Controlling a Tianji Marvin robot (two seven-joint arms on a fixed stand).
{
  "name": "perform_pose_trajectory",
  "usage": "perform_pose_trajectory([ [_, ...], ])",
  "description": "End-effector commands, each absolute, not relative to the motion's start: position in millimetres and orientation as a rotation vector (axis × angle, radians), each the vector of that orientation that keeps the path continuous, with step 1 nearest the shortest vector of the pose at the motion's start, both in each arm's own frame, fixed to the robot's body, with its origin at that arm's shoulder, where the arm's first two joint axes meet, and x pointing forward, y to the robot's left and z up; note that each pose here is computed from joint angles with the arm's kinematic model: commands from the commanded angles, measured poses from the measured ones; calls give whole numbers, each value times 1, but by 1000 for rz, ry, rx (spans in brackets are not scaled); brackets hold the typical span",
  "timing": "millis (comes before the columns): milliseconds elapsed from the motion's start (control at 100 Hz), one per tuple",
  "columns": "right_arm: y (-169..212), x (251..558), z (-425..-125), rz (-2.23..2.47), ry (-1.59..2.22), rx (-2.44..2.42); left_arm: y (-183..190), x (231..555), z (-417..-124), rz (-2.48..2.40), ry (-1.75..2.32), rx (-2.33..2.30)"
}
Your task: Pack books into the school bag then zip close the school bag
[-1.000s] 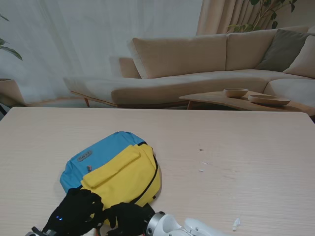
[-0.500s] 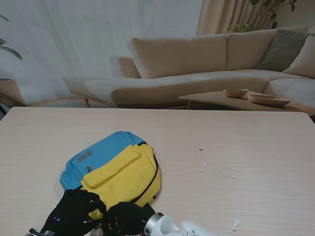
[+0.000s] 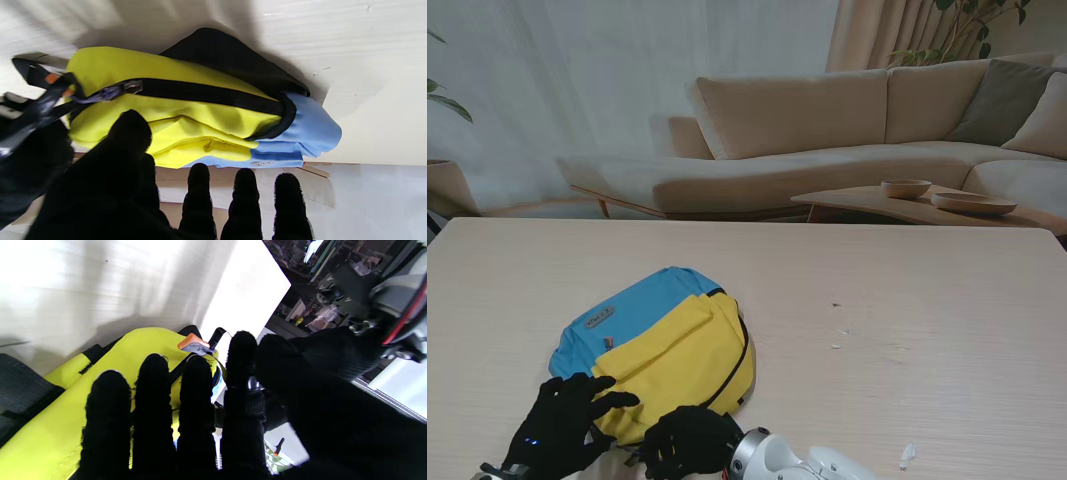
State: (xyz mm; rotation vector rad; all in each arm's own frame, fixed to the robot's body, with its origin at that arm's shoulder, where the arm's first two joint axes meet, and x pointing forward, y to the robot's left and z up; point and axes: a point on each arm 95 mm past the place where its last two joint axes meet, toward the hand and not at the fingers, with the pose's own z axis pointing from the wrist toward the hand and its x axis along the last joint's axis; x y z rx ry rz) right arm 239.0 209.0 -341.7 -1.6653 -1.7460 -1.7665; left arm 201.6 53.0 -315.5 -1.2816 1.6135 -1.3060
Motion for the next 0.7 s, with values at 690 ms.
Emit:
perform_pose_trajectory([
  [690,197,241,-350,-1730,-1798,-1679,58,226,-352,-1288,1675,-1314],
])
